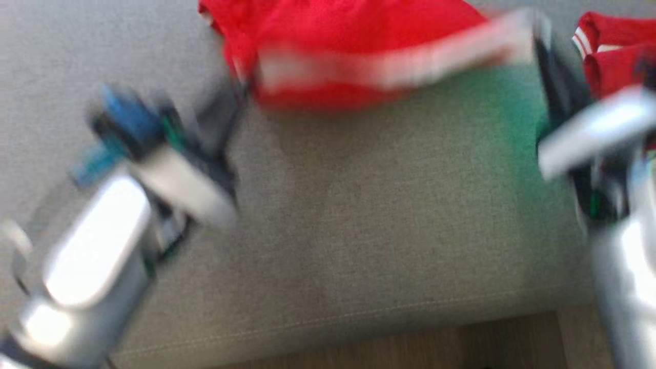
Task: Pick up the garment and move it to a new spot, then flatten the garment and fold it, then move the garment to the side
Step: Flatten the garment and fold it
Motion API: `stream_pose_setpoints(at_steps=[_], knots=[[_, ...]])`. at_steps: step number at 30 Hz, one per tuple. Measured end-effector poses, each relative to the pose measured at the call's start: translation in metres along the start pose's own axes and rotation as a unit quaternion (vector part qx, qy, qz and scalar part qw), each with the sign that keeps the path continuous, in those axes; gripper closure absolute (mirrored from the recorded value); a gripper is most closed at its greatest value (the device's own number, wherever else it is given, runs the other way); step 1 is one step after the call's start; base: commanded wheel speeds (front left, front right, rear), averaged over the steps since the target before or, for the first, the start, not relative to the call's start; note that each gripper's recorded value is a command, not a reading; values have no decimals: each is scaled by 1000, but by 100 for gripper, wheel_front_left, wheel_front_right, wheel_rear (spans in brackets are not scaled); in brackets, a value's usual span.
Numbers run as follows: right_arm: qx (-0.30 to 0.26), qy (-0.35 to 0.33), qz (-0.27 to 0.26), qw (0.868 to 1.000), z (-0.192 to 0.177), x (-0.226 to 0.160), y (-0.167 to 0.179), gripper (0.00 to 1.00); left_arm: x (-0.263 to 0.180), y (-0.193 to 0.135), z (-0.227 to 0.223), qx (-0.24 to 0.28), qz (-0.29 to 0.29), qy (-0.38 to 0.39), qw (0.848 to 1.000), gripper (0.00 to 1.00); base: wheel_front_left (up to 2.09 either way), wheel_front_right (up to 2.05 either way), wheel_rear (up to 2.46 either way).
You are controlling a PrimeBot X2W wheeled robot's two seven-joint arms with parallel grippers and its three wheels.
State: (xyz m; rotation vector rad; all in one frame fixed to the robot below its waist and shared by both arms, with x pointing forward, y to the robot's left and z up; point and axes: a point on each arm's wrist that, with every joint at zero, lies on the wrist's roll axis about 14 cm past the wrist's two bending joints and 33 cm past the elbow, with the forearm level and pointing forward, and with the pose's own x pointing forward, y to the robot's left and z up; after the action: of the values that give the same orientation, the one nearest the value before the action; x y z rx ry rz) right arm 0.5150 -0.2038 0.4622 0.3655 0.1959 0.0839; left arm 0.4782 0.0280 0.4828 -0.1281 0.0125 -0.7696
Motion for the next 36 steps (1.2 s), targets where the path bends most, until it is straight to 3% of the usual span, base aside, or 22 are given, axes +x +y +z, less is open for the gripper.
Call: stream_pose_setpoints(at_steps=[5,8,16,21,26,36], knots=[[31,56,-35,997,-40,-74,-13,100,-57,-52,-51,-31,-29,84,996,100,0,0,0],[47,68,-39,996,-46,-96,-9,100,-71,-62,-57,-23,-34,98,994,100,0,0,0],[55,69,-80,993,-33,-169,-20,100,-113,-93,-59,-34,-32,113,992,100,0,0,0],[55,83,-95,990,-25,-199,-22,100,-142,-105,-71,-84,-12,143,986,100,0,0,0],[58,83,-96,990,-12,-188,-24,100,-144,-106,-70,-149,13,139,979,100,0,0,0],[3,82,-63,995,11,-80,-2,100,-83,-63,-25,-268,69,36,960,100,0,0,0]])
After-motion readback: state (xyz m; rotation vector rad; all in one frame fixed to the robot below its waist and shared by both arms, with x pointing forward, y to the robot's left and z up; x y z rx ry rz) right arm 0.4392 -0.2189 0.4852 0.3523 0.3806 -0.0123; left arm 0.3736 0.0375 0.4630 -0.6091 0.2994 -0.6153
